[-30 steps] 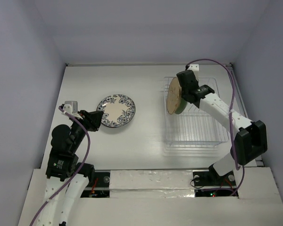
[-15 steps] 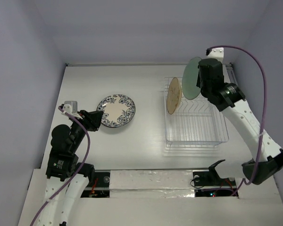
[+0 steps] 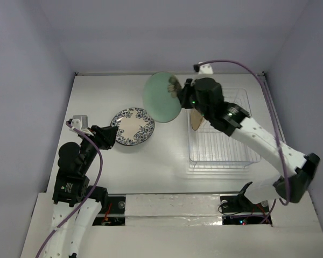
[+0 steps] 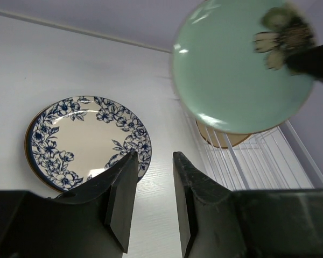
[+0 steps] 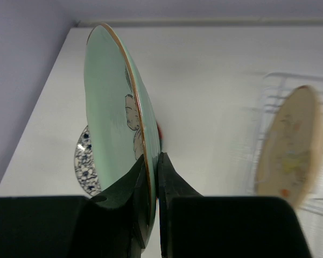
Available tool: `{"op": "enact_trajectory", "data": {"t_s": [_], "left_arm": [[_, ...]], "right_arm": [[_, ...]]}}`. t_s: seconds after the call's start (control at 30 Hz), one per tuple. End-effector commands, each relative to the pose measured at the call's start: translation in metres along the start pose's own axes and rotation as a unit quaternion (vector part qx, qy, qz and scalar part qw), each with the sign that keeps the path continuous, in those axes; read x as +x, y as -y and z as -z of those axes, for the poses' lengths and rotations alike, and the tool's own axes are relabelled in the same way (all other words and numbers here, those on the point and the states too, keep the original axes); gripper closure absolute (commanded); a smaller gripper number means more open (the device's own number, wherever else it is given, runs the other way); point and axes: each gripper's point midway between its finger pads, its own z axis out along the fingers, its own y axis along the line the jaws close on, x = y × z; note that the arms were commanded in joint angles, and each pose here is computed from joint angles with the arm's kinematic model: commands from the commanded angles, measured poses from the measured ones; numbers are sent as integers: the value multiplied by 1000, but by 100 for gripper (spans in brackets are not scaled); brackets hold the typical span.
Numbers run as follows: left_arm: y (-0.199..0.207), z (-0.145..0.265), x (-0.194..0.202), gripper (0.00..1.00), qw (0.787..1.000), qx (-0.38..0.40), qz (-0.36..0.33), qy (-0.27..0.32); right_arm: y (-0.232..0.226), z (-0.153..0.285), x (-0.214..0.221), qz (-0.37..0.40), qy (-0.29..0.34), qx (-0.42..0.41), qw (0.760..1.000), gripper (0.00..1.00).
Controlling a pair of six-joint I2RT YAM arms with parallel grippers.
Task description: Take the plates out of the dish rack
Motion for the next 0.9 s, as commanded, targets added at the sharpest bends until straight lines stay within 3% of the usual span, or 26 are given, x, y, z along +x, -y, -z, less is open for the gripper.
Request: {"op": "enact_trajectory", "data": {"t_s": [0.0, 0.1, 0.27, 0.63, 0.87], "left_arm": [[4, -1, -8, 71, 1000, 11, -4, 16], [4, -1, -8, 70, 1000, 11, -4, 17], [4, -1, -8, 70, 1000, 9, -4, 17], [3, -1, -9, 69, 1000, 8, -4, 18], [3, -1, -9, 69, 1000, 8, -4, 19]], "right_arm": [[-90, -26, -13, -117, 43, -147, 981, 100], [-114, -42, -4, -151, 40, -167, 973, 100], [-138, -86, 51, -183, -13, -181, 966, 100], [-133, -133, 142, -226, -82, -153, 958, 100], [-128, -147, 164, -251, -91, -132, 955, 100]]}}
